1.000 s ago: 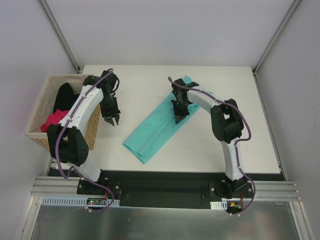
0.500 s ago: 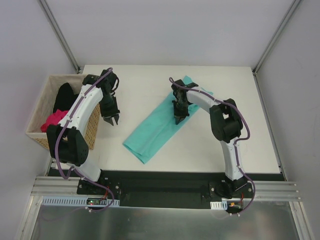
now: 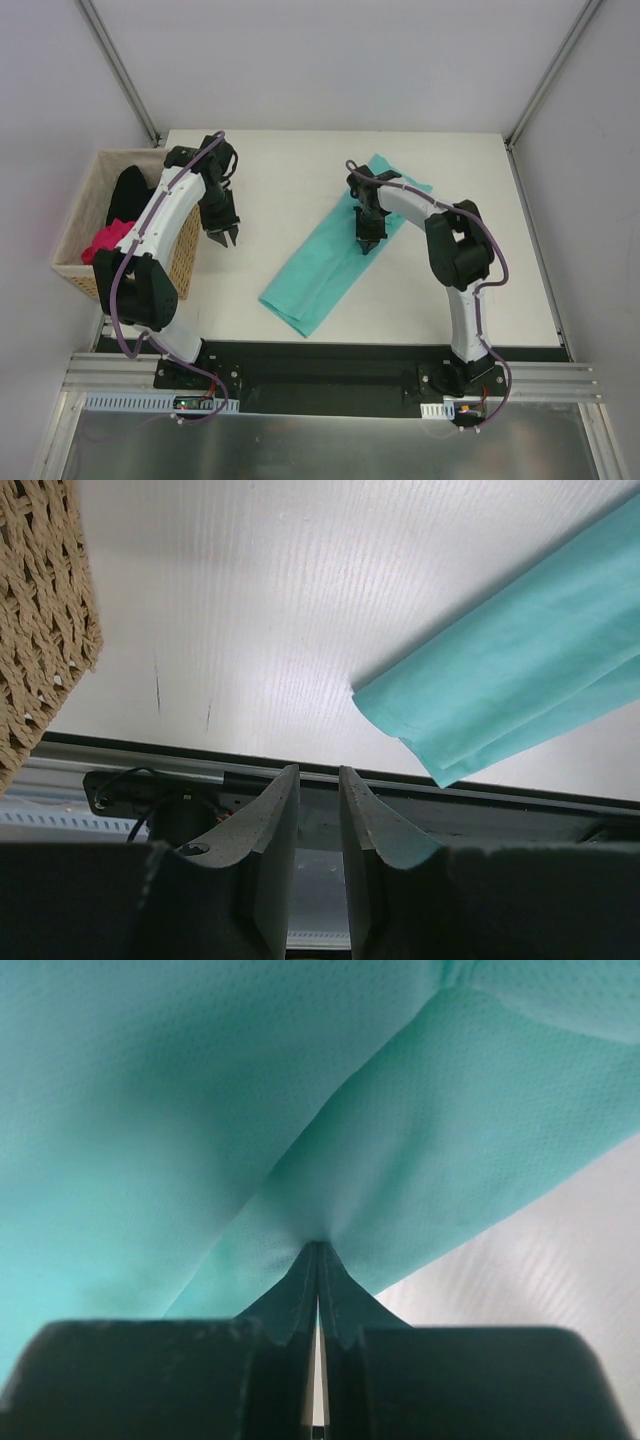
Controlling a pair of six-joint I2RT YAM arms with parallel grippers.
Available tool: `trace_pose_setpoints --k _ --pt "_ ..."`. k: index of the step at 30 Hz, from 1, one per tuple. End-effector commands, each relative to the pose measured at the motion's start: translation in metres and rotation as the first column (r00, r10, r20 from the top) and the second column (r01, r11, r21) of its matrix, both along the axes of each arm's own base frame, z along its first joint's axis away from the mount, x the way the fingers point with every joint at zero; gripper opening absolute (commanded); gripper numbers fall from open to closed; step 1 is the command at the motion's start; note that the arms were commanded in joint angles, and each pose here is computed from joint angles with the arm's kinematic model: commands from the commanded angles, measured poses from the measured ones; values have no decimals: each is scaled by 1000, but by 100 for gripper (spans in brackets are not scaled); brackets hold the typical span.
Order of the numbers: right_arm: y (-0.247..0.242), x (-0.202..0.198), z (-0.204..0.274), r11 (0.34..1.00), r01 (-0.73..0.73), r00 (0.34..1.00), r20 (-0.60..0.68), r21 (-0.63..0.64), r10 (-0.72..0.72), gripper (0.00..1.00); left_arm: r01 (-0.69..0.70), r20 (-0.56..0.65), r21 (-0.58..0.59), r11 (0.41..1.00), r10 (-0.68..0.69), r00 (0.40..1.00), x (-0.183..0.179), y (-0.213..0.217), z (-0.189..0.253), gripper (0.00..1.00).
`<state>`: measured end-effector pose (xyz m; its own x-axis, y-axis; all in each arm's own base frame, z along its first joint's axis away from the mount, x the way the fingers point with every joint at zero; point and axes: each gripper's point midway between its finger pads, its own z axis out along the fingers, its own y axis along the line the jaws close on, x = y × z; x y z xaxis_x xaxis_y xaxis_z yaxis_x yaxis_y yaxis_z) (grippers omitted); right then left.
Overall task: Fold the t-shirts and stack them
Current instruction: Rotate the tshirt 90 degrees
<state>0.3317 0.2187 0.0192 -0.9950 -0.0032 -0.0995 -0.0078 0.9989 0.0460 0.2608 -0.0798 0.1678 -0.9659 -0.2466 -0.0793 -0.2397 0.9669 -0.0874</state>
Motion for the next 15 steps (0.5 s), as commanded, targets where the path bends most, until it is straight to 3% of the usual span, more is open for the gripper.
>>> trace_pose_setpoints --k 1,15 --pt "-35 -13 7 986 69 998 12 -151 -68 1 21 2 -17 1000 -21 1000 1 -3 10 22" --pt "-86 9 18 922 -2 997 65 -386 29 1 37 12 -29 999 -36 999 2 -4 13 22"
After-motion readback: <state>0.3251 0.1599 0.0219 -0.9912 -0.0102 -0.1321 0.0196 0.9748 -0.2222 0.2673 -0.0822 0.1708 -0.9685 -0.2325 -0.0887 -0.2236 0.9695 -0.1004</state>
